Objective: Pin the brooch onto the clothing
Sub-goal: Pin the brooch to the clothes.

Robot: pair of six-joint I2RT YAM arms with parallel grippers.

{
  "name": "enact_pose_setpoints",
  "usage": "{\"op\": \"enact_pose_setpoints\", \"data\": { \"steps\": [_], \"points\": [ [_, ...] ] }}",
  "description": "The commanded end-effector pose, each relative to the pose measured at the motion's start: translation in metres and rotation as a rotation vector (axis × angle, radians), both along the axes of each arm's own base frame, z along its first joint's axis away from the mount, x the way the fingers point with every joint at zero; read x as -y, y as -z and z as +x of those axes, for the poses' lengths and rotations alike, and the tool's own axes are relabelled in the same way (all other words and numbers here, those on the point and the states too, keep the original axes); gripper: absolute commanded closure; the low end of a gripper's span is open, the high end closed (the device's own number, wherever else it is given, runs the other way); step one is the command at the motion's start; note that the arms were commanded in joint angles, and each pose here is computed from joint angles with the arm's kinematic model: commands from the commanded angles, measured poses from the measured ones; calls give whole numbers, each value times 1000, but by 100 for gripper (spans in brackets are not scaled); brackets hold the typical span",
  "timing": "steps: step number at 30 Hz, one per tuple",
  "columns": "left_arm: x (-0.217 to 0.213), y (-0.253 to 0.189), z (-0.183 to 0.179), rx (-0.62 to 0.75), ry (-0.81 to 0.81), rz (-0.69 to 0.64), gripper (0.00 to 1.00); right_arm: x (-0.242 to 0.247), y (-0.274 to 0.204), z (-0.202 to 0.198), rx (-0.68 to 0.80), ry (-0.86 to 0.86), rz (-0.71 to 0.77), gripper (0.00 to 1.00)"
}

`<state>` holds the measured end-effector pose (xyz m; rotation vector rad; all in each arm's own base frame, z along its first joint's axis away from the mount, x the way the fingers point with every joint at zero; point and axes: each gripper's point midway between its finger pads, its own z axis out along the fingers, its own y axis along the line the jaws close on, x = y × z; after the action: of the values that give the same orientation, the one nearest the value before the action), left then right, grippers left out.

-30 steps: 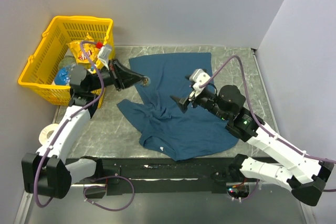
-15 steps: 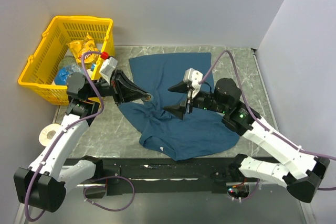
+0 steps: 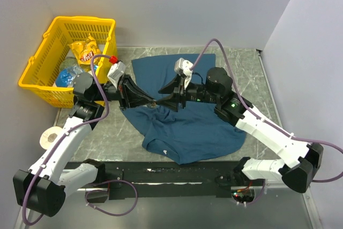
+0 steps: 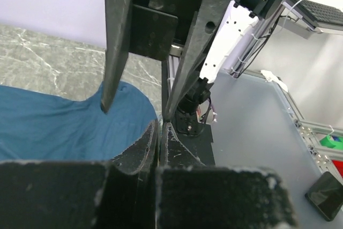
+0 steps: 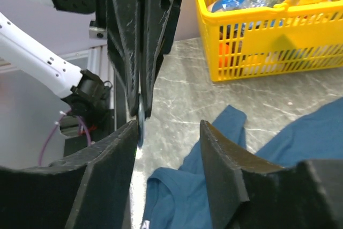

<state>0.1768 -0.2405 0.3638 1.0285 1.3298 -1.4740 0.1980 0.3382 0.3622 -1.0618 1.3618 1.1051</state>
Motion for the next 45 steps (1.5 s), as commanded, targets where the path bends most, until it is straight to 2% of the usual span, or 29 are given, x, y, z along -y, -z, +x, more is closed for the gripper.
{"op": "enact_pose_setpoints", "data": {
  "steps": [1, 4, 7, 8, 9, 12, 14, 18, 24, 26, 28, 29, 30, 32, 33, 36, 38, 41, 43, 45],
  "points": [
    [2, -17, -2, 92, 12, -18, 99, -7, -23, -1, -1, -35, 43, 47],
    [3, -17, 0, 91, 4, -14, 99, -10, -22, -1, -11, -52, 41, 49],
    [3, -18, 1, 102, -4, -18, 99, -13, -20, -2, -19, -70, 33, 63],
    [3, -19, 1, 103, -8, -20, 99, -13, -21, -3, -16, -76, 34, 71],
    [3, -21, 1, 107, -14, -23, 99, -14, -20, -4, -19, -88, 33, 76],
    [3, -22, 3, 113, -24, -28, 99, -15, -20, -7, -21, -111, 31, 83],
    [3, -22, 5, 110, -37, -30, 99, -16, -22, -10, -22, -133, 35, 100],
    [4, -21, 9, 100, -57, -28, 99, -17, -17, -13, -43, -155, 13, 100],
    [2, -19, 29, 82, -170, -5, 96, -15, -17, -11, -43, -136, 2, 100],
    [2, -20, 36, 76, -202, 0, 99, -15, -19, -12, -43, -149, -1, 100],
    [3, -22, 33, 89, -177, -9, 99, -16, -16, -10, -54, -145, -12, 100],
    [3, -23, 33, 82, -181, -14, 99, -16, -14, -10, -55, -143, -12, 93],
    [3, -24, 37, 79, -203, -19, 99, -15, -17, -11, -45, -145, -4, 77],
    [2, -25, 36, 81, -204, -23, 99, -14, -13, -11, -48, -133, 4, 38],
    [2, -25, 36, 85, -210, -24, 99, -12, -16, -12, -36, -127, 14, 35],
    [2, -28, 34, 91, -205, -33, 99, -12, -14, -10, -42, -123, 10, 34],
    [2, -30, 31, 98, -191, -42, 99, -13, -14, -11, -52, -135, 12, 39],
    [3, -29, 29, 91, -180, -41, 99, -17, -11, -9, -66, -141, 14, 55],
    [3, -29, 29, 92, -176, -43, 99, -18, -10, -8, -75, -141, 13, 71],
    [2, -30, 27, 99, -172, -50, 99, -20, -7, -7, -81, -150, 9, 75]
  ]
}}
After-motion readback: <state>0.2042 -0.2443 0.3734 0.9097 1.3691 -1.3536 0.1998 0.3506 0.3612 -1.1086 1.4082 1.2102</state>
